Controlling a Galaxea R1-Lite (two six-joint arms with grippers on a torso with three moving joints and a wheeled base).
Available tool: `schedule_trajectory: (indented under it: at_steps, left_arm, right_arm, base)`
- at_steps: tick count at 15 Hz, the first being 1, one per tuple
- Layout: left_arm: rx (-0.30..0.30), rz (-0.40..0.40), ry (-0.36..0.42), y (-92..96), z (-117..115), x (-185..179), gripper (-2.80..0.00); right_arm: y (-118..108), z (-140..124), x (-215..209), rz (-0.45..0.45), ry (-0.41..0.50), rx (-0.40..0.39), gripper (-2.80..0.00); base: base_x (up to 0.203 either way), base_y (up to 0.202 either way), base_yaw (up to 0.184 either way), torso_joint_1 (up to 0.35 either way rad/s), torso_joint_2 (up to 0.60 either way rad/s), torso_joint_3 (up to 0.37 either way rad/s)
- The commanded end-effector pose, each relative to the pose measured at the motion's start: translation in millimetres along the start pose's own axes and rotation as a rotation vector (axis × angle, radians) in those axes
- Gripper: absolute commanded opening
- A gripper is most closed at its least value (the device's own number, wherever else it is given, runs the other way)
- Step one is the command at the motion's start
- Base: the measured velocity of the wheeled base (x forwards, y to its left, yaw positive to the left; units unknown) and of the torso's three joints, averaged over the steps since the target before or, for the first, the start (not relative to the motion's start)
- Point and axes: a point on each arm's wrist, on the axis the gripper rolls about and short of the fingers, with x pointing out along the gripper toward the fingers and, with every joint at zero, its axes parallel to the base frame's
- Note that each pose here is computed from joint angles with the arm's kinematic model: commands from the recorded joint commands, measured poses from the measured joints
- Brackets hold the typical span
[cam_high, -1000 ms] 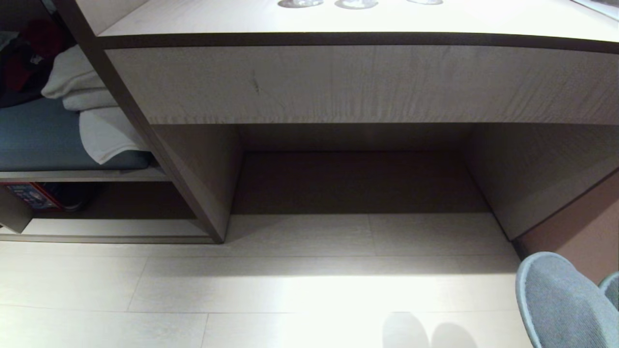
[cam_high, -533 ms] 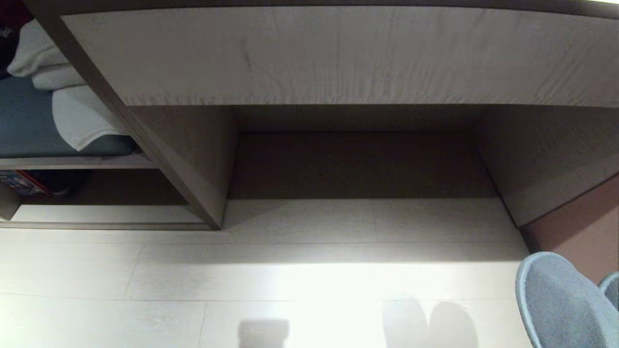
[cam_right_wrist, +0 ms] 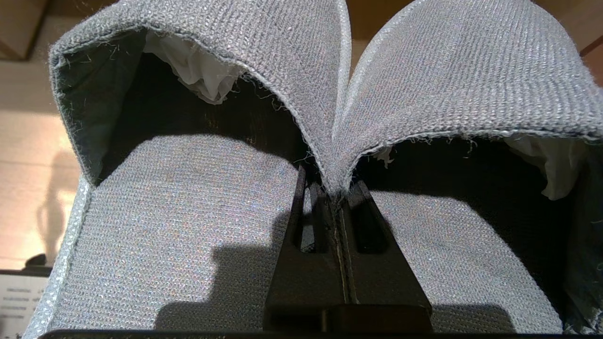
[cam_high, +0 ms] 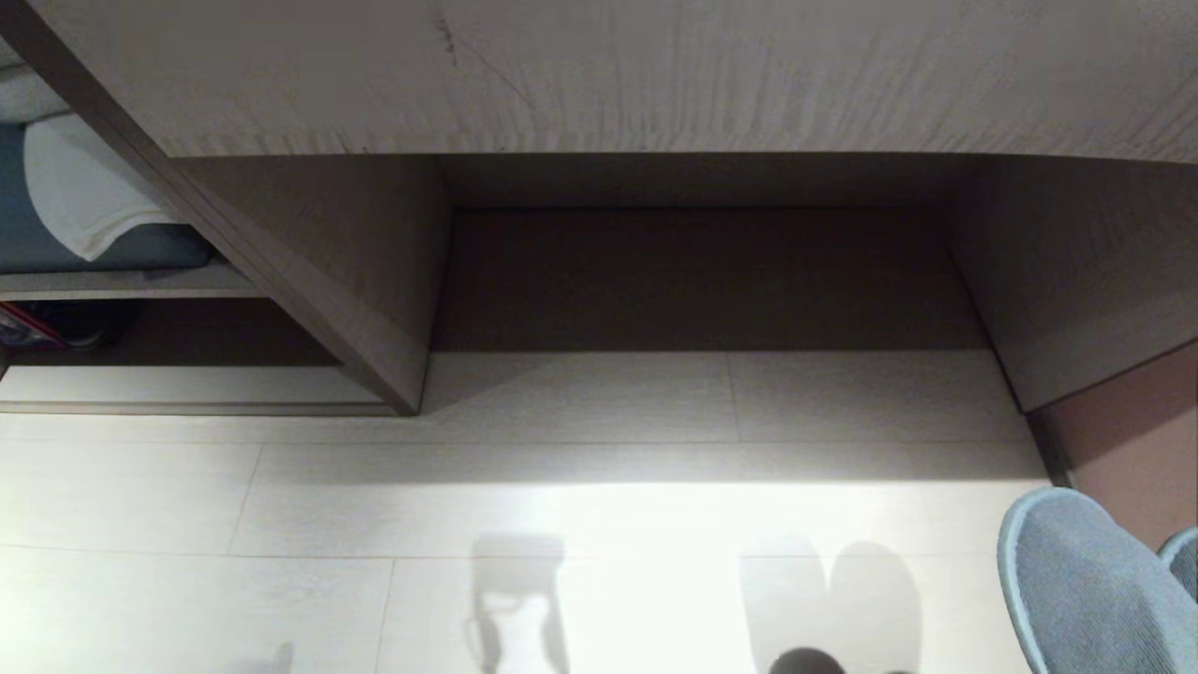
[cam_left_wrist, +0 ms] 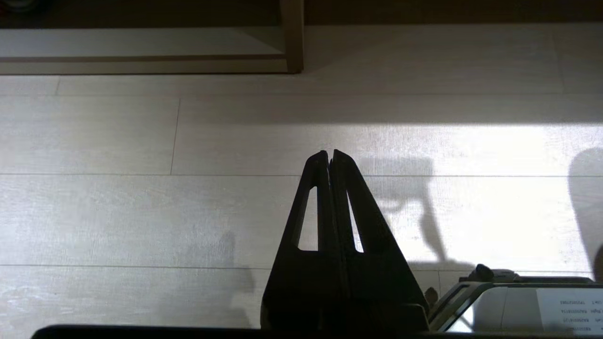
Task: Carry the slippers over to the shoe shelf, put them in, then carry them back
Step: Place the slippers on the floor
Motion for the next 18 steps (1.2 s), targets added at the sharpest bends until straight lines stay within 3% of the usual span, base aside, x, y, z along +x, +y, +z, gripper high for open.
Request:
schedule_trajectory:
  at_steps: [1,18]
  left_arm:
    - [0.000,0.000,0.001,0.0,0.0,0.1,-2.80]
    - [0.000,0.000,0.001,0.0,0.0,0.1,-2.80]
  right_arm:
    - [0.0,-0.3,0.2,0.001,0.002,-0.001,-2.80]
    - [0.0,-0.4,0.2,0.001,0.003,-0.001,-2.80]
  base:
    - [0.000,0.000,0.000,0.001,0.00,-0.196]
    - [0.000,0.000,0.000,0.003,0.00,-0.197]
